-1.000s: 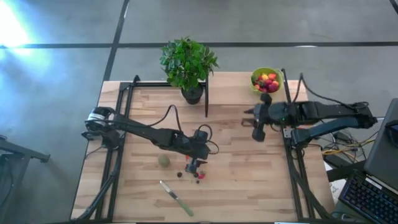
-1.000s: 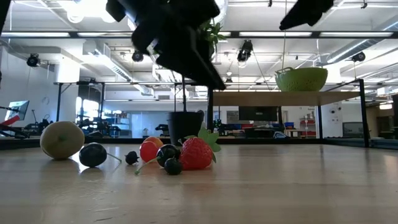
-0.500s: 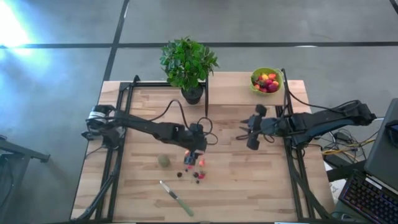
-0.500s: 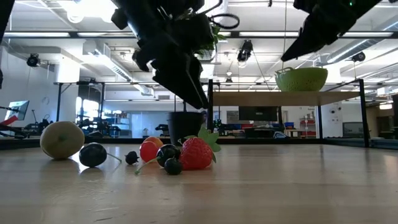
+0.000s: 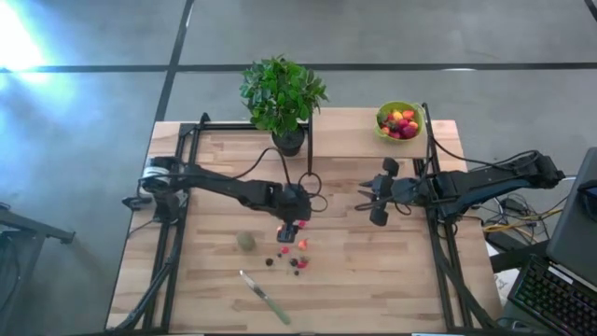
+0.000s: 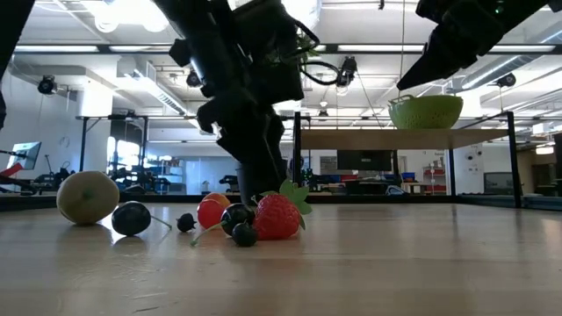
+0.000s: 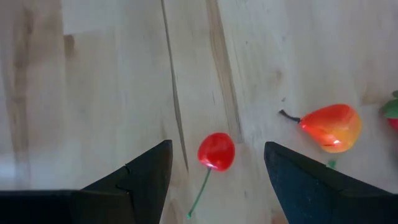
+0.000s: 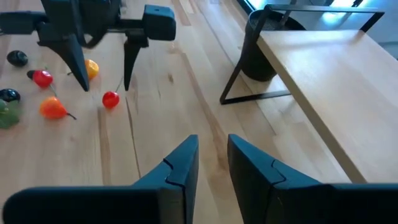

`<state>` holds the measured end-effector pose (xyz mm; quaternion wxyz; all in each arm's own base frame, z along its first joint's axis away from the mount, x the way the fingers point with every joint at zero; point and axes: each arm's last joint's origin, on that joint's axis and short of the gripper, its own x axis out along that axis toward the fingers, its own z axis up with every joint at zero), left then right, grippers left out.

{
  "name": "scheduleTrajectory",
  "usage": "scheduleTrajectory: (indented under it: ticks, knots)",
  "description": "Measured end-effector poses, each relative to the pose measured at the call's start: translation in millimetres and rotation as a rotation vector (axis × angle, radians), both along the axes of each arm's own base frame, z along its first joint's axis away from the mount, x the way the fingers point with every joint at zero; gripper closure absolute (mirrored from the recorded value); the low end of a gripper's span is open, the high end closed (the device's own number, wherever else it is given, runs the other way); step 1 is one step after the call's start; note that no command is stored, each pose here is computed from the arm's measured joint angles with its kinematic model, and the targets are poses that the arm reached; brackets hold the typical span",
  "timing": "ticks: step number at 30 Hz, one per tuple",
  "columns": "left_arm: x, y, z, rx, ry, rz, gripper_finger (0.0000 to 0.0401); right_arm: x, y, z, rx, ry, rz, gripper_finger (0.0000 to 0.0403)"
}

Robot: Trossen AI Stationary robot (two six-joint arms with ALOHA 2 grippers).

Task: Pick & Place Fruit
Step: Put the red cherry into the green strainer bowl on the shelf

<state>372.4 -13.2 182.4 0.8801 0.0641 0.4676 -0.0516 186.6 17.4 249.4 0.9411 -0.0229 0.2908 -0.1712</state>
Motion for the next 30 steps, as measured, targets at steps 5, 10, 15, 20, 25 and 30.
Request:
scheduleTrajectory:
  ticks: [5, 10, 15, 20, 25, 30]
  knots:
    - [2.2, -0.1, -11.5, -0.005, 0.035, 0.010, 0.0142, 0.0, -0.1, -0.9, 0.000, -0.001, 0.000, 0.0328]
    - [5.7, 0.8, -24.2, -0.005, 0.058, 0.015, 0.0142, 0.1, 0.0, -0.7, 0.001, -0.003, 0.000, 0.0323]
    - [10.3, 1.3, -34.3, -0.009, 0.055, 0.015, 0.0142, 0.3, 0.0, -0.6, 0.001, -0.006, 0.000, 0.0307]
    - [11.9, 1.2, -39.1, -0.018, 0.065, 0.026, 0.0147, 0.4, 0.0, -0.6, 0.002, -0.008, 0.000, 0.0293]
    - [11.6, 0.9, -38.5, -0.030, 0.065, 0.045, 0.0187, 0.3, 0.0, -1.7, 0.012, -0.011, -0.007, 0.0284]
    - [11.7, 1.0, -38.1, -0.041, 0.063, 0.067, 0.0242, 0.1, 0.0, -4.1, 0.023, -0.014, -0.015, 0.0276]
